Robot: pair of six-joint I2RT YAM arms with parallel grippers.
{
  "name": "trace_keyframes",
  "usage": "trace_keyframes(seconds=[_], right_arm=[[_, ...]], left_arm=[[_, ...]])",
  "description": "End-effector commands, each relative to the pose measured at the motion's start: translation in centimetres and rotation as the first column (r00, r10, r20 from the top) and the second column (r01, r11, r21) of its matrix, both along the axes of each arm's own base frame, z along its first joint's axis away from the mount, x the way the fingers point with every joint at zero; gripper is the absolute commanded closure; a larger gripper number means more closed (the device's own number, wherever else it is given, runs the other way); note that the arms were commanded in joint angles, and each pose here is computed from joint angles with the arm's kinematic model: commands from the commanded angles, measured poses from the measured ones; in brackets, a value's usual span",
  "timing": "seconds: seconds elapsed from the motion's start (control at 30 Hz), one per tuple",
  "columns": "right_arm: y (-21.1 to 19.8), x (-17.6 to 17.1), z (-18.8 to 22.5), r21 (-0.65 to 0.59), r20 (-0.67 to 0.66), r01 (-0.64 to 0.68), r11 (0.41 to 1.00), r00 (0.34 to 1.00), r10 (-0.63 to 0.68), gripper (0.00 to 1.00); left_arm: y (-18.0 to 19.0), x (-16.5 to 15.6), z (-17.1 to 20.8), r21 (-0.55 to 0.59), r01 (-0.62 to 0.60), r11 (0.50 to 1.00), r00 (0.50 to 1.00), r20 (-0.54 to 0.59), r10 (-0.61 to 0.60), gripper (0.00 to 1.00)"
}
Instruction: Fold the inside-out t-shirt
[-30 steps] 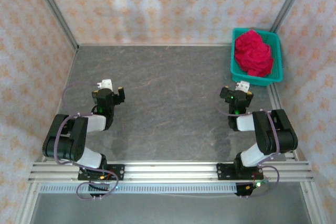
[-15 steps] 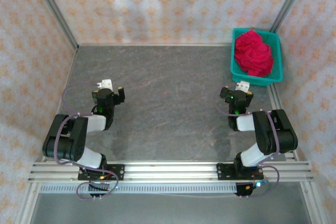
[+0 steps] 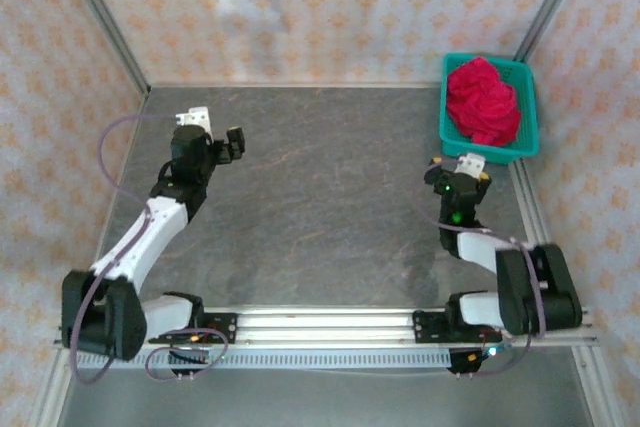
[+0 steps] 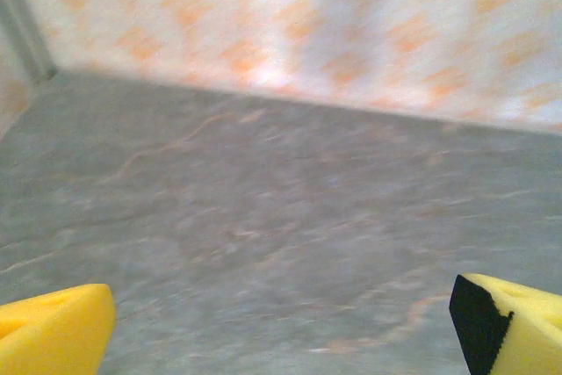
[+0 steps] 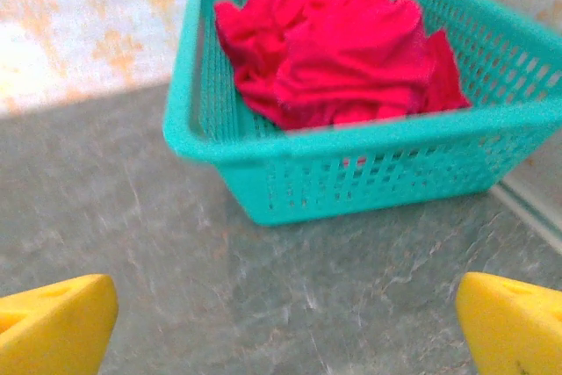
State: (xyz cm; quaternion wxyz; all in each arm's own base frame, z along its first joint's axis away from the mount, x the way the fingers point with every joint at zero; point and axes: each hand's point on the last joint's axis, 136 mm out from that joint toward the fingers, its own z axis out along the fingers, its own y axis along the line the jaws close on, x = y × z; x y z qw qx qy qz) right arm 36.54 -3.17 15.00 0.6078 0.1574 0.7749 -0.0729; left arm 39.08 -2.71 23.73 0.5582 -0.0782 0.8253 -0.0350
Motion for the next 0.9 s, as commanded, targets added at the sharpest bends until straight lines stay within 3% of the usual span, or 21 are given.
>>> trace_keyframes(seconds=[0.0,0.07,0.13,0.23,0.33,0.5,0.7,0.87], right_arm=[[-1.1,-0.7,2.9,0.07,-0.033,0.098,0.993,0.995,-0.096,0.01],[-2.4,-1.2,5.0,0.181,0.016,0.214,0.96,0.975,-0.22,0.01],[-4.2,-2.2,6.2,0.328,0.026,0.356,0.875,0.923,-0.385,0.01],[-3.5,0.5,7.4,0.413,-0.028,0.28,0.867,0.955,-0.295,0.01],[-3.0,3.6,7.3,0.396,-0.16,0.313,0.863,0.949,-0.27,0.01],[-4.5,7.5,5.3,0.331,-0.324,0.456,0.826,0.877,-0.355,0.01],[-7.7,12.3,1.2,0.316,-0.56,0.583,0.749,0.752,-0.349,0.01],[-9.2,15.5,-0.8,0.347,-0.62,0.613,0.709,0.718,-0.317,0.03]], left_arm=[[-3.4,-5.4,-4.8,-0.084,0.099,0.992,0.971,-0.21,-0.115,0.0],[-3.6,-7.2,-3.7,-0.126,0.103,0.987,0.984,-0.132,-0.119,0.0],[-2.8,-8.7,-2.7,-0.169,0.07,0.983,0.995,-0.058,-0.081,0.0],[1.3,-11.4,-3.3,-0.239,-0.164,0.957,0.986,-0.031,0.161,0.0],[5.5,-14.4,-4.1,-0.278,-0.402,0.873,0.912,-0.037,0.408,0.0],[4.5,-14.3,-3.4,-0.257,-0.319,0.912,0.945,-0.009,0.328,0.0],[2.4,-11.6,-5.9,-0.208,-0.295,0.933,0.948,-0.188,0.258,0.0],[2.1,-10.0,-7.6,-0.184,-0.321,0.929,0.928,-0.256,0.27,0.0]])
